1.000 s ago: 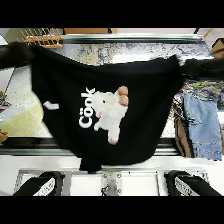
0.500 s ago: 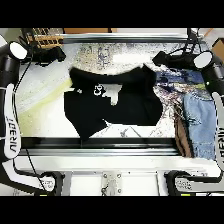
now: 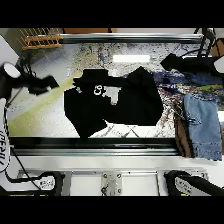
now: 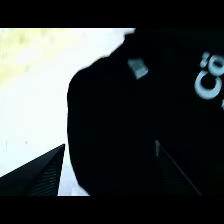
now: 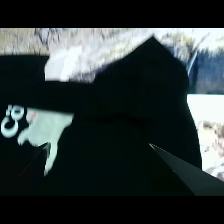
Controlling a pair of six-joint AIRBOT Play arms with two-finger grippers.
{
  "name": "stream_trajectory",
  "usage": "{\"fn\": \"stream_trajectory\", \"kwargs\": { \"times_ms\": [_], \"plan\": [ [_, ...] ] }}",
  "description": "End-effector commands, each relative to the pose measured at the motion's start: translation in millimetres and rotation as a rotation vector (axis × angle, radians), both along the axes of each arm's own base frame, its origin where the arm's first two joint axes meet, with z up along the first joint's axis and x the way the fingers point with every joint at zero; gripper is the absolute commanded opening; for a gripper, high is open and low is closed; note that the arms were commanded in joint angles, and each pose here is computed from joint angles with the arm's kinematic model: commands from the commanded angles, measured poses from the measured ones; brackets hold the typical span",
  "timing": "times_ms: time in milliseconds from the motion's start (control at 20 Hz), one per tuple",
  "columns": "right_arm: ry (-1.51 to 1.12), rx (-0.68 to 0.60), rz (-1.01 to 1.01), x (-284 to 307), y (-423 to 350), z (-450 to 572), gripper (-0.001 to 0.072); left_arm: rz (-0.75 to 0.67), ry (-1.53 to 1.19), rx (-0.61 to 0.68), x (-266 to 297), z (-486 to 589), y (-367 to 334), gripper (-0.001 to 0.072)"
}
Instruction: Fold the clothes and pants, and hang the long-sleeved shirts on hangers.
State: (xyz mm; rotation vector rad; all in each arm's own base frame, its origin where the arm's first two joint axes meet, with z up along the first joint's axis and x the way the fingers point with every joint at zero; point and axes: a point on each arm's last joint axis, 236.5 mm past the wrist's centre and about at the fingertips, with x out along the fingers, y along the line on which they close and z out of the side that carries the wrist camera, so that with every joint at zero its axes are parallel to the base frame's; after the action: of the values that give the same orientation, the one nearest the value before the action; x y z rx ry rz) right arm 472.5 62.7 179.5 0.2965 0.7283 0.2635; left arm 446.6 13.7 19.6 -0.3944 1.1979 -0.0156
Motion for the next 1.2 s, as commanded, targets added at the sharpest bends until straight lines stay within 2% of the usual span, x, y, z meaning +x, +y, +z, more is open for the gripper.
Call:
{"fn": "stream_trajectory", "kwargs": {
  "times_ms": [0, 100, 250, 600, 650, 700, 750, 900, 1150],
  "plan": [
    [0.094, -0.01, 0.047, -49.4, 6.9, -21.0, 0.0667, 0.058, 0.215, -0.042, -89.8, -91.6, -5.6, 0.0609],
    [0.111, -0.008, 0.048, -62.1, 7.8, -28.6, 0.0666, 0.125, 0.23, -0.109, -106.1, -123.9, -19.5, 0.0609],
    [0.118, -0.006, 0.046, -70.4, 8.4, -31.5, 0.0666, 0.212, 0.141, -0.199, -89.9, -131.1, -36.1, 0.0609],
    [0.169, -0.02, 0.032, -76.4, 0.1, -52.2, 0.0666, 0.085, 0.171, -0.214, -55.8, -139.0, -83.5, 0.0606],
    [0.213, -0.021, 0.002, -81.3, -8.8, -66.0, 0.0667, 0.069, 0.175, -0.218, -51.0, -137.1, -87.8, 0.0546],
    [0.271, -0.017, -0.037, -88.7, -19.1, -83.9, 0.0667, 0.053, 0.171, -0.214, -46.3, -133.0, -88.5, 0.0191],
    [0.351, -0.005, -0.104, -99.6, -34.0, -108.7, 0.0667, 0.044, 0.157, -0.214, -41.5, -127.7, -88.4, 0.0011],
    [0.582, 0.098, -0.355, -138.6, -68.7, -189.9, 0.0666, 0.041, 0.098, -0.209, -33.1, -105.9, -83.4, 0.0007],
    [0.692, 0.277, -0.423, -152.6, -36.3, -276.9, 0.0667, 0.01, 0.071, -0.205, -34.5, -91.5, -85.1, 0.0007]
  ]
}}
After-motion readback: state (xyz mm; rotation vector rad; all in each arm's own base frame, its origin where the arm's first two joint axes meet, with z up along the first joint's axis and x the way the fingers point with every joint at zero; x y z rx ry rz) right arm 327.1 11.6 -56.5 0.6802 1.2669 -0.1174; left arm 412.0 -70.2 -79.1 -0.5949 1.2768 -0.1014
